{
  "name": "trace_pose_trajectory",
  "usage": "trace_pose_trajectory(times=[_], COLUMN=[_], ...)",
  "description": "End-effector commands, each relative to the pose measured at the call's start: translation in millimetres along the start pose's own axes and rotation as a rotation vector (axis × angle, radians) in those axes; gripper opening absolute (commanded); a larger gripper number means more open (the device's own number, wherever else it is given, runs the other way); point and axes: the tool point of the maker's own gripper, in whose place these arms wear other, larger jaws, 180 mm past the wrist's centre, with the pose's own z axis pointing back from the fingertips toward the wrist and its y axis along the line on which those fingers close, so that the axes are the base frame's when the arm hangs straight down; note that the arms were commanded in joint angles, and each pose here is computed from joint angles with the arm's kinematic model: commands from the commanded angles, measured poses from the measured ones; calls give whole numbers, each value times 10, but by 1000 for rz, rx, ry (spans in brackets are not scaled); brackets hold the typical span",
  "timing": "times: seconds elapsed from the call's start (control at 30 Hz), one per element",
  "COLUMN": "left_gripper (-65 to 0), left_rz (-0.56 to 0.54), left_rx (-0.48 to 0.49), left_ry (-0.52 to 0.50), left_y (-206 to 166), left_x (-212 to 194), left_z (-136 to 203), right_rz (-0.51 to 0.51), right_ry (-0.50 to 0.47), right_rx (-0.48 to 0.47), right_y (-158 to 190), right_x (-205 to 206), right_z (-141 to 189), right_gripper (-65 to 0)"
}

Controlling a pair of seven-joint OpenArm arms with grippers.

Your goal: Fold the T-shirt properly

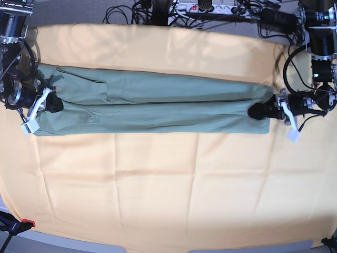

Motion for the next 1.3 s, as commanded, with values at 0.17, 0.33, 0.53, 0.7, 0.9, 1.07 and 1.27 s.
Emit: trace_pose_trajectory(times=[0.17,0.33,0.53,0.7,0.9,1.07,1.27], left_gripper=[-650,-650,-650,-650,-650,-650,-650], left_rz=[-31,-107,-253,-310,-316,-295,-294], left_rx=[-73,-104,-139,-198,-257,-316,-392], left_ry=[-43,-50,-63,-104,-136,-173,-210], left_y=[-209,-414,-769,-1012,-1143,-1286,-1505], left_x=[130,220,374,434,420,418,377], left_z=[-157,-207,-207,-309,-448,-594,-836], right_rz=[22,22,21,21,20,21,21], right_ry=[24,24,22,10,13,13,11], right_rx=[-42,-42,-41,-41,-42,-43,-43], right_y=[-101,-101,-100,-99,-101,-101,-101], right_x=[9,9,13,35,23,22,26], right_z=[67,67,67,66,66,65,65], right_gripper=[-650,-650,-650,-650,-650,-650,-650])
